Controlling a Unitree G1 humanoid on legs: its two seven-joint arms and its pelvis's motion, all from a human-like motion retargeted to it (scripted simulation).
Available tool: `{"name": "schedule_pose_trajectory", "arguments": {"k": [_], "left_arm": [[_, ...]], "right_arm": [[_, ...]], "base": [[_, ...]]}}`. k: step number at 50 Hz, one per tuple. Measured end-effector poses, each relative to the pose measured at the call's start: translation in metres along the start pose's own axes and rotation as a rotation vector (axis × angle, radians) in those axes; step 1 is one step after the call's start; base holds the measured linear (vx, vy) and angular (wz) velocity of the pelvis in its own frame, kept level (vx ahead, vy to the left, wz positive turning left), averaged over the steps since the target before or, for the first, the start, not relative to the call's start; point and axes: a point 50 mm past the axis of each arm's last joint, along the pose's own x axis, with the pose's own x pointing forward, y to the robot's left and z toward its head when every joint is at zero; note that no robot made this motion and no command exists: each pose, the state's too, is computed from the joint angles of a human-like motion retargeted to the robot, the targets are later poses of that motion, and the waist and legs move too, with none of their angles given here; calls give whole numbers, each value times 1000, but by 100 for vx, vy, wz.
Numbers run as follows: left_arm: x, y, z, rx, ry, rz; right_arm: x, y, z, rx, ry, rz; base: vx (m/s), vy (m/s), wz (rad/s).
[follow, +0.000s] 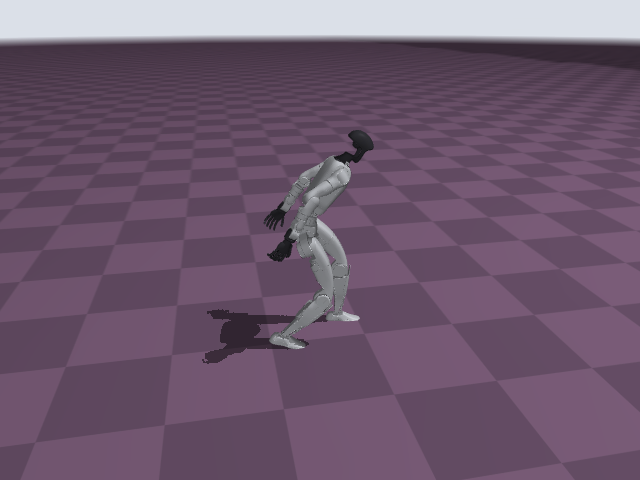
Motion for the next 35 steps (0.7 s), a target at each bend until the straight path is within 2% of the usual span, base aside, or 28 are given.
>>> {"name": "schedule_pose_trajectory", "arguments": {"k": [3,5,8,11,13,15,17,19,21,23,25,27,29,31,33,35], "left_arm": [[7,-17,67,-69,-76,60],[5,-24,124,-145,-148,83],[-19,-22,229,-301,-323,77],[-84,-15,347,-464,-603,-58],[-156,-5,419,-574,-850,-197],[-245,16,471,-712,-1130,-348],[-333,48,492,-857,-1430,-479],[-414,88,483,-954,-1779,-533],[-481,125,448,-954,-2193,-454],[-540,152,393,-924,-2617,-273],[-584,168,327,-938,-2981,-143],[-606,172,268,-956,-3244,-224],[-605,171,236,-939,-3369,-415],[-591,171,229,-897,-3361,-564],[-568,170,241,-831,-3260,-589],[-539,167,257,-713,-3140,-505]], "right_arm": [[10,-10,19,-107,44,-39],[15,-30,41,-110,87,-161],[8,-76,113,179,36,-428],[-32,-114,237,591,-296,-438],[-89,-124,331,681,-614,-327],[-173,-116,415,593,-946,-257],[-270,-84,472,431,-1275,-235],[-370,-38,496,284,-1623,-229],[-462,1,485,169,-1991,-260],[-545,20,445,92,-2370,-394],[-618,23,381,68,-2739,-606],[-667,26,301,58,-3075,-780],[-682,32,233,23,-3344,-884],[-670,32,187,6,-3529,-973],[-643,24,172,-18,-3591,-1098],[-616,15,174,-149,-3537,-1242]], "base": [[-7,10,47],[-9,6,14],[-14,3,-13],[-26,-3,-48],[-41,-10,-94],[-54,-17,-141],[-65,-27,-175],[-65,-34,-182],[-62,-43,-102],[-65,-84,19],[-80,-80,51],[-88,-26,60],[-74,5,27],[-59,4,-37],[-52,-15,-61],[-53,-19,-24]]}}
